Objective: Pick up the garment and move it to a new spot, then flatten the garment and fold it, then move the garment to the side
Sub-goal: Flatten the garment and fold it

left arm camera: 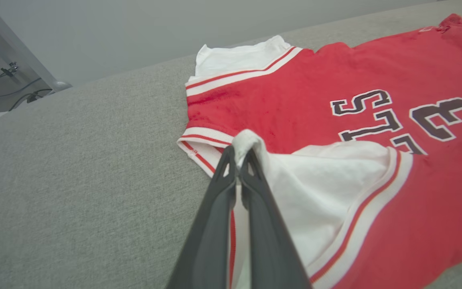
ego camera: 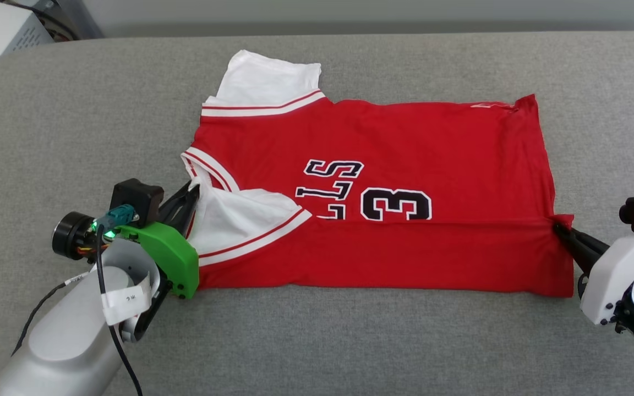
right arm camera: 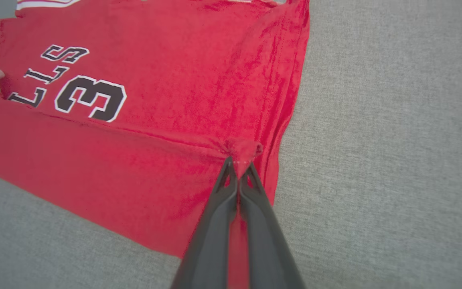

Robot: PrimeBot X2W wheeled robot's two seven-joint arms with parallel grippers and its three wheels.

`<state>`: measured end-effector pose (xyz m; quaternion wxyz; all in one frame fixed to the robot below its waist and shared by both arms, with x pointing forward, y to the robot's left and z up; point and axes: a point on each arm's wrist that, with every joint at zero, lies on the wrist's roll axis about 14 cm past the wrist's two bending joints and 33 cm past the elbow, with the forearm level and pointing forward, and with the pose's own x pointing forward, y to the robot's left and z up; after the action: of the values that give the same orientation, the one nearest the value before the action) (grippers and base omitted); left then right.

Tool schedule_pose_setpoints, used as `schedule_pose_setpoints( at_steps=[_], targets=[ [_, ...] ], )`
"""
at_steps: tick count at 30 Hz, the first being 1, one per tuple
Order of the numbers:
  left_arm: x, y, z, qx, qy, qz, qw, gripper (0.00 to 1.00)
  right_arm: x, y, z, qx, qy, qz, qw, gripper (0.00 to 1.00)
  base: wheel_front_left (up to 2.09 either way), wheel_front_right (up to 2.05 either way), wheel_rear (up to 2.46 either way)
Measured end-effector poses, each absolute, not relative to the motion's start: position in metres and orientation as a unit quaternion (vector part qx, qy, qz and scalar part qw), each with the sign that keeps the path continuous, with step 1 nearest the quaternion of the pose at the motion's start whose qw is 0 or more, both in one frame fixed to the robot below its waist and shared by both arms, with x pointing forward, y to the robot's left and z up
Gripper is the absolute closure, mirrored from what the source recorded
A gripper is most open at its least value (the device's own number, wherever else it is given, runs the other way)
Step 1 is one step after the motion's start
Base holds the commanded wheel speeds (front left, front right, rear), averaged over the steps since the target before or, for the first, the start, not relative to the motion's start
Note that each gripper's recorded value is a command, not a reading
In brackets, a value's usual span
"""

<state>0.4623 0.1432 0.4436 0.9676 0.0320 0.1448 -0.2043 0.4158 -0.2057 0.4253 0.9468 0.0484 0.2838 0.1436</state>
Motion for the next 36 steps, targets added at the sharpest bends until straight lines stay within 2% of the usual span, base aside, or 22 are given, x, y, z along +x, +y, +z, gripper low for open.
schedule_pose_setpoints(
  at_steps=[9, 14, 15, 16, 17, 18, 19, 24, 30, 33, 36],
  targets=[
    [0.468, 0.151, 0.376, 0.023, 0.218, -0.190, 0.957, 1.00, 0.423, -0.205, 0.380, 0.046, 0.339, 0.138, 0.930, 1.00, 0.00, 0.00, 0.00],
    [0.465, 0.152, 0.369, 0.017, 0.223, -0.189, 0.956, 1.00, 0.424, -0.202, 0.377, 0.049, 0.337, 0.141, 0.930, 1.00, 0.00, 0.00, 0.00],
    [0.464, 0.153, 0.369, 0.018, 0.223, -0.188, 0.956, 0.93, 0.423, -0.201, 0.378, 0.050, 0.337, 0.141, 0.929, 1.00, 0.00, 0.00, 0.00],
    [0.463, 0.154, 0.369, 0.018, 0.224, -0.187, 0.956, 0.05, 0.423, -0.202, 0.379, 0.052, 0.334, 0.140, 0.931, 1.00, 0.00, 0.00, 0.00],
    [0.462, 0.154, 0.370, 0.016, 0.222, -0.186, 0.957, 0.00, 0.423, -0.201, 0.381, 0.055, 0.330, 0.139, 0.932, 0.78, 0.00, 0.00, 0.00],
    [0.462, 0.156, 0.374, 0.015, 0.217, -0.182, 0.959, 0.00, 0.422, -0.201, 0.382, 0.057, 0.327, 0.139, 0.933, 0.53, 0.00, 0.00, 0.00],
    [0.462, 0.157, 0.376, 0.015, 0.215, -0.181, 0.960, 0.00, 0.422, -0.199, 0.385, 0.059, 0.322, 0.141, 0.934, 0.00, 0.00, 0.00, 0.00],
    [0.466, 0.171, 0.406, 0.027, 0.180, -0.176, 0.967, 0.00, 0.417, -0.194, 0.405, 0.065, 0.284, 0.147, 0.945, 0.00, 0.00, 0.00, 0.00],
    [0.486, 0.184, 0.473, 0.068, 0.128, -0.185, 0.972, 0.00, 0.414, -0.188, 0.431, 0.064, 0.248, 0.158, 0.954, 0.00, 0.00, 0.00, 0.00],
    [0.487, 0.186, 0.492, 0.072, 0.139, -0.188, 0.970, 0.00, 0.413, -0.186, 0.440, 0.062, 0.240, 0.162, 0.955, 0.00, 0.00, 0.00, 0.00],
    [0.480, 0.178, 0.490, 0.057, 0.195, -0.197, 0.959, 0.00, 0.410, -0.185, 0.444, 0.058, 0.240, 0.165, 0.955, 0.00, 0.00, 0.00, 0.00]
  ],
)
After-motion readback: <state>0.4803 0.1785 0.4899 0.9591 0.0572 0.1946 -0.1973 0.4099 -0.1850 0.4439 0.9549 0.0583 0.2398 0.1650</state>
